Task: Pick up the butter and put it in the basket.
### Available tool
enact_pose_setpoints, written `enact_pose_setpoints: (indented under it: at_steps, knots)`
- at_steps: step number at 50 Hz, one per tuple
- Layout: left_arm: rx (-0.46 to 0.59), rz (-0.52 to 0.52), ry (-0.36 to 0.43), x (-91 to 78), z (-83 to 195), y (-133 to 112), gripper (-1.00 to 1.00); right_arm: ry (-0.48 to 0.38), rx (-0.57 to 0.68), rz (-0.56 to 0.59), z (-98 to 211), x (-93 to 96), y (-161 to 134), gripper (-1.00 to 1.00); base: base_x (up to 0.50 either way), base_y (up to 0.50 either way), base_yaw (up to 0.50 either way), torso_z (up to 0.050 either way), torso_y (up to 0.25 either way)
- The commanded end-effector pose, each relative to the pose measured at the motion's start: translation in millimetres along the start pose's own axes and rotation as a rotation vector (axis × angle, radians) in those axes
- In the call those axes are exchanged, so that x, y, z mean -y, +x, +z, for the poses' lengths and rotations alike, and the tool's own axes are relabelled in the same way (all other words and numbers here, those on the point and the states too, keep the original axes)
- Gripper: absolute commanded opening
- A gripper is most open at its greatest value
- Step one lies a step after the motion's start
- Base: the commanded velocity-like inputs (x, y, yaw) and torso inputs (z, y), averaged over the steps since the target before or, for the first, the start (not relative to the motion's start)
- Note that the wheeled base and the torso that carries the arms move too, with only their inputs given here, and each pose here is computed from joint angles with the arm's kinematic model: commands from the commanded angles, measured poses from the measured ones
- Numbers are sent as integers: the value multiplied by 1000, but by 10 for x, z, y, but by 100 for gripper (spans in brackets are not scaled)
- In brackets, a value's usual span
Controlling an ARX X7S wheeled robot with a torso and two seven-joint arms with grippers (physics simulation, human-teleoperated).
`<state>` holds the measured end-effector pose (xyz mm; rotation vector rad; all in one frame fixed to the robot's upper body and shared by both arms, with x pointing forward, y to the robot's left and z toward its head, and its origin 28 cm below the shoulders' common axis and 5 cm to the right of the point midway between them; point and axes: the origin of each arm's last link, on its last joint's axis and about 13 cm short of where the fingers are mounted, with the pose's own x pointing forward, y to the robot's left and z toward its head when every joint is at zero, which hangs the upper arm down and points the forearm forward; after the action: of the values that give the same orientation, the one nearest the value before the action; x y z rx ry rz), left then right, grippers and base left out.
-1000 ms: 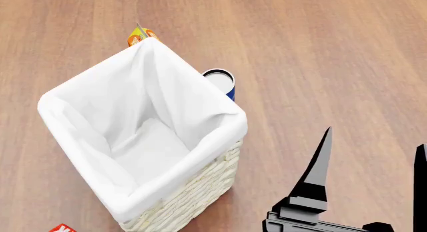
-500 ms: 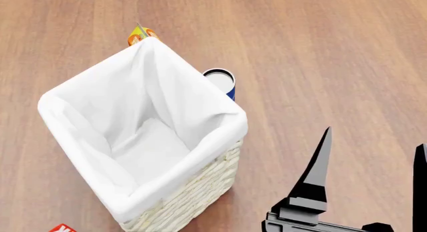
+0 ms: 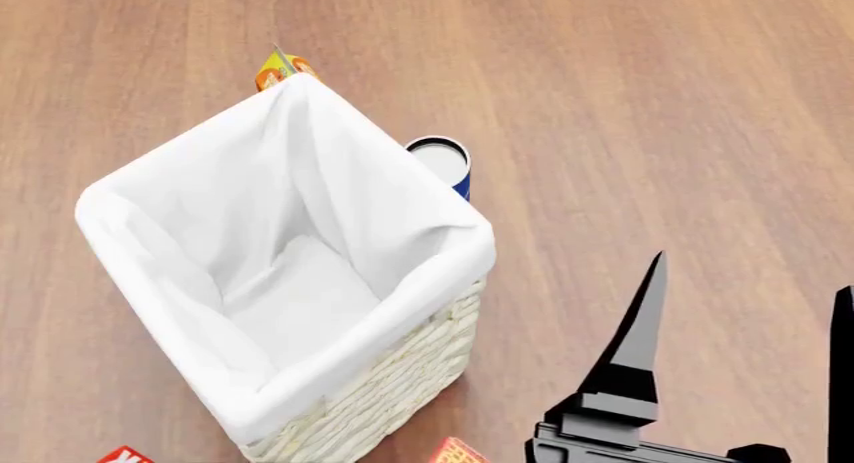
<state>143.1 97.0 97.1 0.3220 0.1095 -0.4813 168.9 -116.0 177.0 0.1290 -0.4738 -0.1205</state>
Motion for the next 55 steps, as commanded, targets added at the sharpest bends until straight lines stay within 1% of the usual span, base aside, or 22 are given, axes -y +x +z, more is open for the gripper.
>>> enact_pose_setpoints:
  at_steps: [1,11,20,24,33,36,38,41,43,46,49,55]
  knots:
    - [88,47,27,-129,282,8,-100,2,6,-2,22,5,2,100,0,0,0,0,0]
    - [150,48,50,-197,530,-32,-100,4,8,-1,23,9,1,100,0,0,0,2,1]
    - [219,67,77,-350,846,-53,-100,4,9,-1,32,4,2,100,0,0,0,0,0]
    - [231,81,67,-413,922,-42,-100,5,12,-3,39,10,2,100,0,0,0,0,3]
    - [273,104,74,-522,1119,-62,-100,5,11,-2,45,6,1,100,0,0,0,0,1]
    - [300,116,106,-585,1227,-93,-100,6,11,0,46,3,-3,100,0,0,0,0,0]
    - [305,124,100,-639,1298,-104,-100,6,11,-1,46,5,-4,100,0,0,0,0,0]
    - [333,171,119,-755,1435,-114,-100,6,12,-3,43,10,-1,100,0,0,0,3,3]
    - [338,184,130,-808,1492,-111,-100,6,12,-3,40,11,1,100,0,0,0,0,0]
    - [351,225,142,-936,1607,-93,-100,7,11,-4,37,15,2,100,0,0,0,0,0]
    - [355,251,151,-1019,1675,-87,-100,9,7,-7,19,21,3,100,0,0,0,0,0]
    - [343,282,163,-1141,1719,-36,-100,11,7,-6,22,19,4,100,0,0,0,0,2]
